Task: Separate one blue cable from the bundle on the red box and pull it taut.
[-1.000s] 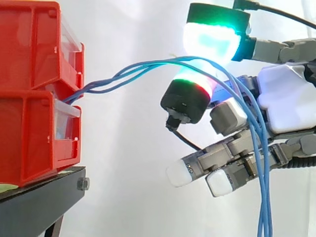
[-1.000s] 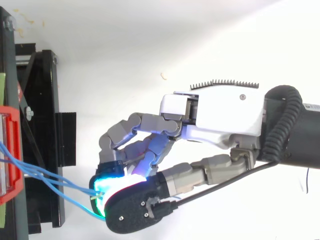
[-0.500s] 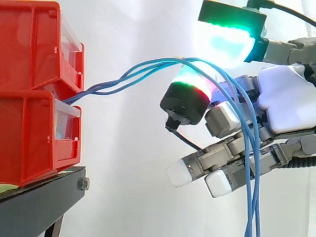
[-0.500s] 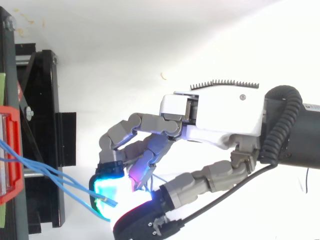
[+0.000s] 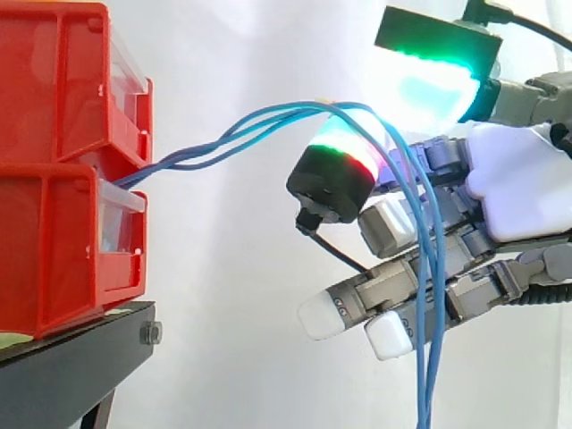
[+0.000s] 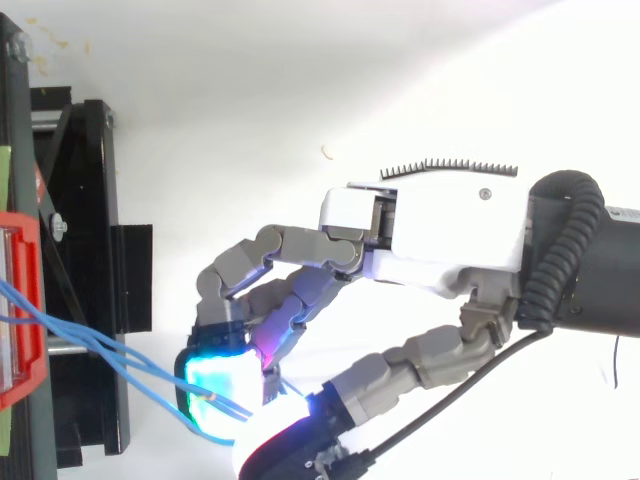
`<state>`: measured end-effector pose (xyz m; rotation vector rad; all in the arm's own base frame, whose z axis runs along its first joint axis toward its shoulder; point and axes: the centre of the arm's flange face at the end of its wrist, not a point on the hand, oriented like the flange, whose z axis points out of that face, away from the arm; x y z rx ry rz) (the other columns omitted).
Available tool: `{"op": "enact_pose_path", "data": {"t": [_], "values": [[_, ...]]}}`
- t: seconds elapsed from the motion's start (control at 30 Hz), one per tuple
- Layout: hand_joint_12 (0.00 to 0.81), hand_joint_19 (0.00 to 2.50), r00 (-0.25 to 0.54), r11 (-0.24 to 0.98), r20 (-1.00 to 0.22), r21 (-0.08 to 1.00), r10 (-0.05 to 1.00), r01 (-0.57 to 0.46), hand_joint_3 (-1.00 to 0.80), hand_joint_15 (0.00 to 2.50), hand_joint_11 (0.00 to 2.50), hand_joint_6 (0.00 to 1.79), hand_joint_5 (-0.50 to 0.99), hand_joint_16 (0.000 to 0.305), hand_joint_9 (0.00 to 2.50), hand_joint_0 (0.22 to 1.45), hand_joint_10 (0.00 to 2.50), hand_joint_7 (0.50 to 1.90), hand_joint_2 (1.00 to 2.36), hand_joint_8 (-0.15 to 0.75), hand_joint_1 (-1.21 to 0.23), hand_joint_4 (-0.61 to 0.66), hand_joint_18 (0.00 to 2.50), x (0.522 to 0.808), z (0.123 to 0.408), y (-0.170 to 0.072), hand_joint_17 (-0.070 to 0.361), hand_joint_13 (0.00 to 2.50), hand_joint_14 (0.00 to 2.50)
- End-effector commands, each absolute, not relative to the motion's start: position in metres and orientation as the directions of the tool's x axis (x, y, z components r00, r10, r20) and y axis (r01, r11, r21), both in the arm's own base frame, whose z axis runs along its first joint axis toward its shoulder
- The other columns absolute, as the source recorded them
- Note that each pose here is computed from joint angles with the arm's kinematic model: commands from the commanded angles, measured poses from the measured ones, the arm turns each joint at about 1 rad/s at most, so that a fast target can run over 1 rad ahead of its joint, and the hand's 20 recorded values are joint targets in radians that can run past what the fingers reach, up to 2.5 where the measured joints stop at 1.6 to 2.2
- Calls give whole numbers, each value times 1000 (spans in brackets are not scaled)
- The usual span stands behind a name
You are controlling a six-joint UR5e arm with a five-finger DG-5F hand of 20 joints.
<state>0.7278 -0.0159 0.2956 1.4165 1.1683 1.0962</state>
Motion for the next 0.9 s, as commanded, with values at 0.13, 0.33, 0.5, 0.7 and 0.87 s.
{"op": "enact_pose_path", "data": {"t": [0.13,0.33,0.5,0.7,0.87], "values": [[361,369,138,-81,63,989,988,123,-403,175,685,861,-176,51,887,805,17,1165,1009,275,-994,-112,486,728,296,-17,116,490,5],[358,357,138,-79,62,989,989,123,-500,165,684,867,-181,51,892,779,17,1050,1000,272,-976,6,524,728,296,-17,116,504,7],[368,451,137,-78,61,989,989,126,-500,217,696,804,-117,53,1029,546,18,1121,1000,298,-800,59,519,728,294,-16,119,543,8],[372,480,137,-78,61,989,989,125,-500,227,685,766,-91,52,1096,564,18,1163,1000,299,-638,26,500,728,295,-16,117,570,7],[369,480,136,-79,62,989,989,124,-415,238,697,763,-88,51,1099,594,17,1170,1006,305,-700,42,515,728,296,-16,115,579,7]]}}
